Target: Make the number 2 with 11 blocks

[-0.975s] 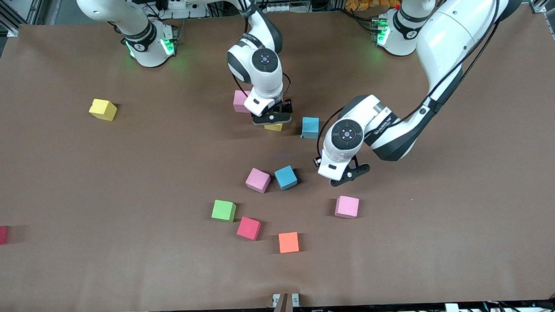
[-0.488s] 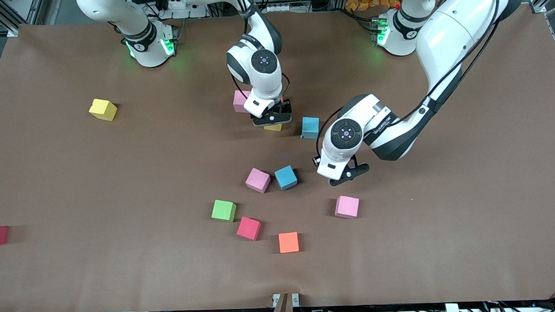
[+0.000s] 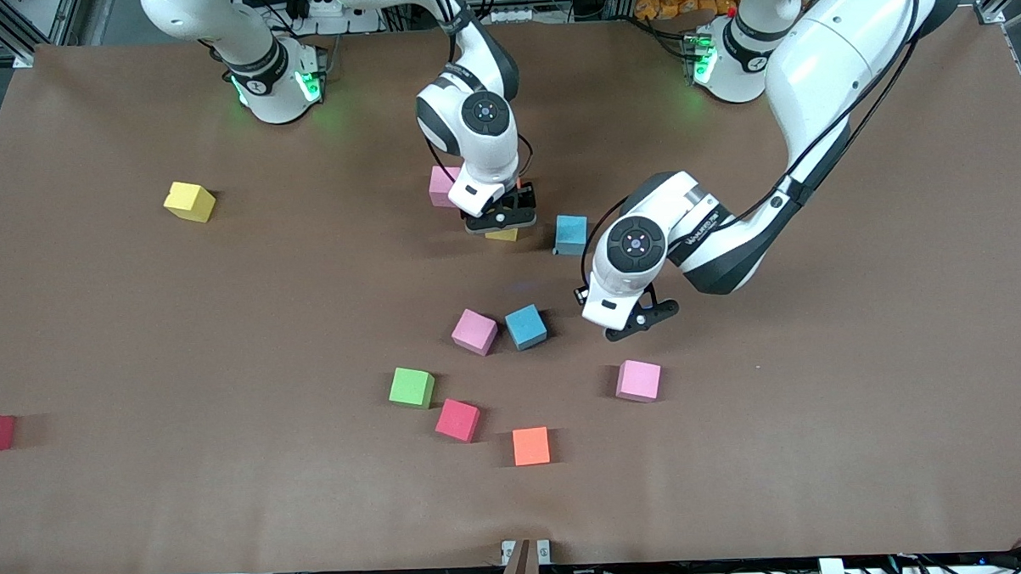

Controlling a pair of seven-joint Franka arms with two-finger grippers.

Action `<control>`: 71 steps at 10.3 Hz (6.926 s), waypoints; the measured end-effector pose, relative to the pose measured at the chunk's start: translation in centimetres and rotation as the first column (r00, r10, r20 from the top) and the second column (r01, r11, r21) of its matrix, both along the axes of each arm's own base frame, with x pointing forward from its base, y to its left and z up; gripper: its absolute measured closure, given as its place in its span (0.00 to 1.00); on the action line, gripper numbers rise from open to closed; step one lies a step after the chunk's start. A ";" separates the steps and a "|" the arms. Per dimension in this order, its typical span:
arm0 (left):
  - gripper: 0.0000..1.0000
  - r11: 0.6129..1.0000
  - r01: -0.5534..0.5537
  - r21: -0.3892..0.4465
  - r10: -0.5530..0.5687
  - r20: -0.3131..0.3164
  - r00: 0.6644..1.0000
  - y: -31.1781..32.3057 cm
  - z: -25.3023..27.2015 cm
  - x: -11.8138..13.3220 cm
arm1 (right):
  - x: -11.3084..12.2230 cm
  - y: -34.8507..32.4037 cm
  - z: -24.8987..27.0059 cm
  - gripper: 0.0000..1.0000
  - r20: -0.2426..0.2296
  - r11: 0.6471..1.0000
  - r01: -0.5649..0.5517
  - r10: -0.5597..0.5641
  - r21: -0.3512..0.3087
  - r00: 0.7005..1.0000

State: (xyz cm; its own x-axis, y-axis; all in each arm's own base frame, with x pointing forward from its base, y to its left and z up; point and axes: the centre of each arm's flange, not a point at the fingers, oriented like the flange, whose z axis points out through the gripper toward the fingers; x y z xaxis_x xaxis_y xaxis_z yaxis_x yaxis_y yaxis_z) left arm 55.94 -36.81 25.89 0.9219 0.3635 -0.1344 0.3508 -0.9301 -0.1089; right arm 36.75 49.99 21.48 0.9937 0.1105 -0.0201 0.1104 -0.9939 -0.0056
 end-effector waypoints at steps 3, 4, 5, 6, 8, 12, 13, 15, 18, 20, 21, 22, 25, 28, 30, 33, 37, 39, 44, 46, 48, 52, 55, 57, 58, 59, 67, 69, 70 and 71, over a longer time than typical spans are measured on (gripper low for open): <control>0.44 1.000 0.007 0.003 -0.007 0.001 1.000 -0.3 0.5 -0.3 | 1.1 0.0 1.9 0.06 -0.034 1.000 0.012 -0.013 -0.022 0.999; 0.44 1.000 0.010 0.001 -0.010 0.001 1.000 -0.5 0.6 -0.4 | 1.5 0.3 3.1 0.07 -0.049 1.000 0.015 -0.016 -0.026 0.999; 0.44 1.000 0.017 -0.001 -0.017 -0.002 1.000 -0.8 0.8 -0.7 | 2.1 0.4 4.6 0.07 -0.067 0.999 0.021 -0.022 -0.029 0.997; 0.44 1.000 0.025 -0.004 -0.025 -0.005 1.000 -1.2 1.1 -1.0 | 2.7 0.6 6.1 0.07 -0.084 0.999 0.024 -0.027 -0.031 0.996; 0.44 0.999 0.039 -0.010 -0.039 -0.007 0.999 -2.0 1.4 -1.5 | 5.0 0.4 9.1 0.06 -0.101 0.999 0.043 -0.046 -0.028 0.994; 0.44 0.992 0.123 -0.028 -0.123 -0.007 0.992 -4.8 2.0 -3.6 | 11.0 -4.1 10.6 0.04 -0.060 0.997 0.061 -0.063 -0.038 0.996; 0.44 0.989 0.147 -0.031 -0.147 -0.006 0.989 -5.7 2.1 -4.2 | 12.4 -5.4 10.8 0.04 -0.037 0.996 0.073 -0.075 -0.041 0.997; 0.44 0.983 0.182 -0.029 -0.182 0.003 0.983 -7.3 2.2 -5.5 | 15.2 -7.4 11.3 0.02 0.029 0.994 0.104 -0.103 -0.026 0.994; 0.44 0.976 0.216 -0.025 -0.215 0.019 0.976 -8.7 2.2 -6.5 | 19.4 -11.2 10.9 0.00 0.108 0.987 0.162 -0.163 0.017 0.981; 0.44 0.972 0.229 -0.046 -0.228 0.038 0.973 -9.7 2.4 -7.0 | 21.8 -13.3 10.1 0.00 0.140 0.980 0.196 -0.198 0.026 0.970; 0.44 0.969 0.241 -0.056 -0.239 0.044 0.970 -10.5 2.3 -7.6 | 23.0 -13.9 10.0 0.00 0.155 0.978 0.208 -0.210 0.029 0.965; 0.44 0.965 0.256 -0.056 -0.254 0.044 0.966 -11.3 1.9 -8.3 | 24.6 -14.6 10.1 0.00 0.173 0.974 0.223 -0.226 0.034 0.959; 0.44 0.959 0.282 -0.019 -0.280 0.073 0.957 -13.7 -0.8 -9.3 | 27.3 -17.3 9.2 0.00 0.190 0.964 0.266 -0.266 0.027 0.945; 0.44 0.961 0.272 -0.052 -0.266 0.102 0.959 -15.5 -1.3 -8.6 | 28.6 -17.8 8.9 0.00 0.216 0.961 0.274 -0.275 0.036 0.937; 0.44 0.961 0.272 -0.055 -0.264 0.122 0.957 -15.7 -1.9 -8.2 | 29.6 -18.1 8.4 0.00 0.232 0.959 0.280 -0.282 0.044 0.931; 0.44 0.948 0.313 -0.048 -0.305 0.133 0.943 -17.1 -2.7 -9.5 | 30.7 -18.6 5.1 0.00 0.247 0.961 0.265 -0.275 0.073 0.929; 0.44 0.922 0.384 -0.050 -0.376 0.124 0.918 -18.1 -3.3 -10.8 | 31.2 -18.7 5.2 0.00 0.226 0.957 0.277 -0.290 0.089 0.930; 0.44 0.916 0.398 -0.052 -0.390 0.114 0.914 -18.3 -4.0 -11.2 | 31.4 -18.4 5.8 0.00 0.177 0.958 0.279 -0.287 0.066 0.942; 0.44 0.909 0.411 -0.064 -0.402 0.118 0.908 -19.3 -5.1 -12.1 | 31.7 -17.7 3.6 0.00 0.125 0.957 0.289 -0.291 0.038 0.949; 0.44 0.907 0.417 -0.062 -0.409 0.117 0.905 -19.7 -5.2 -12.5 | 31.4 -17.3 2.1 0.00 0.112 0.957 0.290 -0.291 0.026 0.950; 0.44 0.905 0.421 -0.062 -0.413 0.116 0.903 -20.1 -5.3 -13.1 | 31.3 -17.1 1.3 0.00 0.108 0.958 0.287 -0.287 0.019 0.952; 0.44 0.905 0.422 -0.059 -0.414 0.112 0.903 -20.2 -5.7 -13.4 | 31.0 -16.6 1.0 0.00 0.114 0.964 0.267 -0.266 0.002 0.957; 0.44 0.905 0.421 -0.058 -0.413 0.112 0.904 -20.1 -5.7 -13.3 | 31.3 -16.5 1.1 0.00 0.149 0.967 0.255 -0.254 0.010 0.956; 0.44 0.909 0.412 -0.057 -0.404 0.112 0.908 -20.1 -5.7 -13.3 | 31.3 -16.4 1.1 0.00 0.157 0.968 0.249 -0.247 0.006 0.956; 0.44 0.918 0.392 -0.056 -0.385 0.111 0.916 -20.2 -5.8 -13.4 | 31.3 -16.5 1.0 0.00 0.157 0.968 0.250 -0.247 0.006 0.956; 0.32 0.925 0.375 -0.054 -0.368 0.110 0.923 -20.3 -5.8 -13.6 | 31.4 -16.7 1.0 0.00 0.160 0.969 0.248 -0.246 0.006 0.956; 0.00 0.939 0.338 -0.061 -0.329 0.128 0.936 -21.1 -5.0 -13.6 | 31.5 -17.3 -0.4 0.34 0.186 0.981 0.195 -0.193 0.006 0.963; 0.00 0.948 0.313 -0.065 -0.301 0.145 0.942 -21.2 -4.0 -13.2 | 31.5 -17.4 -0.2 0.40 0.189 0.986 0.168 -0.165 0.003 0.968; 0.00 0.954 0.291 -0.066 -0.278 0.156 0.948 -21.1 -3.2 -12.7 | 31.5 -17.3 -0.1 0.44 0.189 0.986 0.165 -0.163 0.003 0.968; 0.00 0.965 0.257 -0.057 -0.244 0.166 0.955 -20.4 -2.0 -11.8 | 31.5 -17.4 -0.1 0.45 0.185 0.986 0.165 -0.163 0.001 0.969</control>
State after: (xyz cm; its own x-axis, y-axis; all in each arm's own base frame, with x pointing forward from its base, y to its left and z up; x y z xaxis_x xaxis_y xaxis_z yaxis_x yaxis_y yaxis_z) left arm 44.16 -57.23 23.94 0.9937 0.1124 0.0000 0.1124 -0.9937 0.0041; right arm 68.27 32.62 21.41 0.9850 -0.0532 0.1643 -0.0563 -0.9983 0.0142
